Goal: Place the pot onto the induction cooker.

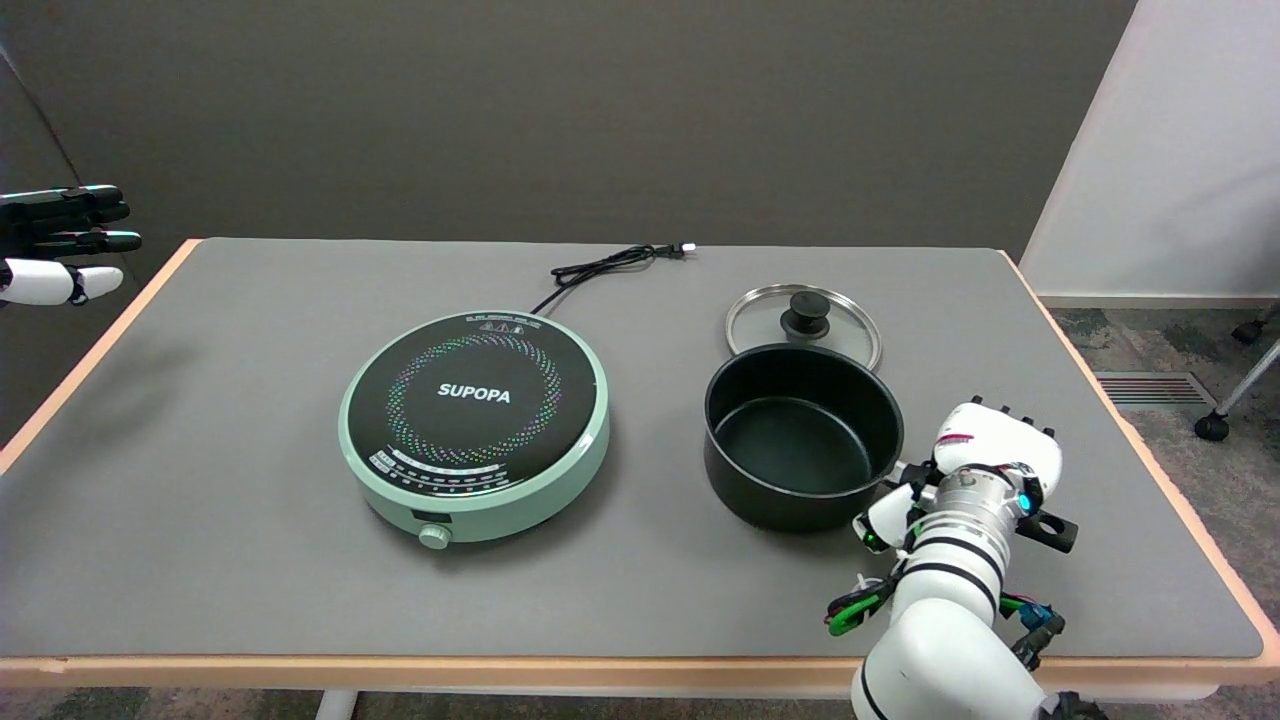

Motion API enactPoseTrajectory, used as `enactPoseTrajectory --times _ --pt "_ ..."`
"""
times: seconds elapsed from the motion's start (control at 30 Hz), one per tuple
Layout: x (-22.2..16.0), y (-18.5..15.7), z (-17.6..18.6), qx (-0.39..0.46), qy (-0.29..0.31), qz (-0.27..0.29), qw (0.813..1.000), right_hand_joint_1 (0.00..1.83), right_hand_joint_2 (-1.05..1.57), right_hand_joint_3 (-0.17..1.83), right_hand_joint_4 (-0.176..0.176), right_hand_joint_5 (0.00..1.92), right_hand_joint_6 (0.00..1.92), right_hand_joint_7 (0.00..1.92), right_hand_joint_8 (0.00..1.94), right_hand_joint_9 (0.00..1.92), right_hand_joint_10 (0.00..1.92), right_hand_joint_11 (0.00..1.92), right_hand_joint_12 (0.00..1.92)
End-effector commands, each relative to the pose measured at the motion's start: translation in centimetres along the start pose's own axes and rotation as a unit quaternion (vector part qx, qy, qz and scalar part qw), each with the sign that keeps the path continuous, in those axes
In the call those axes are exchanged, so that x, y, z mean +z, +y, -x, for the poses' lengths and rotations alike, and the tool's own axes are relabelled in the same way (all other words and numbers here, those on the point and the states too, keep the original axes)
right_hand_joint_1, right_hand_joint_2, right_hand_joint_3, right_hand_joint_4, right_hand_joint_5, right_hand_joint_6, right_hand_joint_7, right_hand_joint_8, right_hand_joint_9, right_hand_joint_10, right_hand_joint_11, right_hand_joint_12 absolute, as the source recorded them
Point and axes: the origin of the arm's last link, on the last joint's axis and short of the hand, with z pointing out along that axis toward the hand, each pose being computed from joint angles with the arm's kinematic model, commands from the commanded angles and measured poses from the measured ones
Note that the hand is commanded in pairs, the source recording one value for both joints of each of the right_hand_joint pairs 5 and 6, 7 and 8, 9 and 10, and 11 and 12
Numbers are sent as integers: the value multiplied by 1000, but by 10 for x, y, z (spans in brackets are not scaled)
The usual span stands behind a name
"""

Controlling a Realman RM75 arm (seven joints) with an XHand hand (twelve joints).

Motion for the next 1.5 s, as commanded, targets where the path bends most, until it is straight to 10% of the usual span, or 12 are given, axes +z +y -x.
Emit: enactPoseTrajectory --times 0.03,0.47,0.53,1.5 --pt "-5 -2 12 -3 -36 -5 999 1096 -498 1684 176 889 889 889 889 889 889 889 889" --pt "-7 -2 11 -2 -34 -3 999 1122 -554 1754 176 895 895 895 895 895 895 895 895" --pt "-7 -2 11 -2 -34 -3 999 1136 -564 1802 48 913 913 913 913 913 913 913 913" --pt "-19 -4 13 5 -38 1 999 1179 -333 1811 -98 1460 1460 1460 1460 1460 1460 1460 1460"
